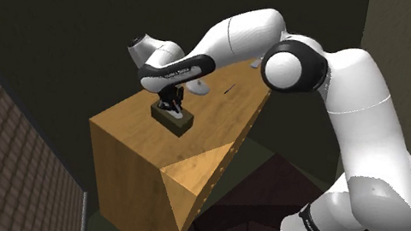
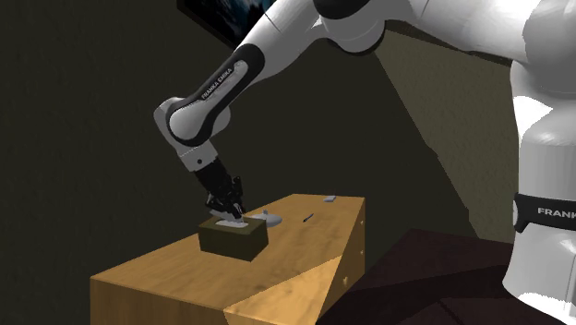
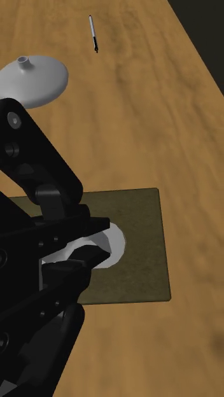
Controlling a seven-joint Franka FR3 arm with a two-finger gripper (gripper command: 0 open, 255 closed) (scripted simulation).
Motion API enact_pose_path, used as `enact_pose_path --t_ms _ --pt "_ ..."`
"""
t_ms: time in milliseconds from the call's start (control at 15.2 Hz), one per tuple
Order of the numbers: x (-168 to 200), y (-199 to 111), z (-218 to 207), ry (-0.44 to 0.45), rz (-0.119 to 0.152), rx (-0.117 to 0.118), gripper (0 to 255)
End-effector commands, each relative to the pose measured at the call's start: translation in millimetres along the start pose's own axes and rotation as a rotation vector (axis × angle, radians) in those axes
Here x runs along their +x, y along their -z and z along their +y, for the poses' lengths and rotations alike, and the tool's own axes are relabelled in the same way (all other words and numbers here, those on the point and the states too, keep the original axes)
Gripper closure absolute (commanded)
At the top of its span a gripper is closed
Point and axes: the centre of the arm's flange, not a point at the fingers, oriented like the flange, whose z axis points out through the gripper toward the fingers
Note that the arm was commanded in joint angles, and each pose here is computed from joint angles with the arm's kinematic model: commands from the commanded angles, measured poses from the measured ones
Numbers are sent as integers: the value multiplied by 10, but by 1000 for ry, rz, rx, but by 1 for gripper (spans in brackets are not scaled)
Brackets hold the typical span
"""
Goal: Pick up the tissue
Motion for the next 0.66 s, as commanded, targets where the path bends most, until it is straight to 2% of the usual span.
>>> enact_pose_path --t_ms 0,462,594 --pt "-22 85 48 0 0 0 255" --pt "-124 394 223 0 0 0 255" --pt "-126 401 227 0 0 0 255"
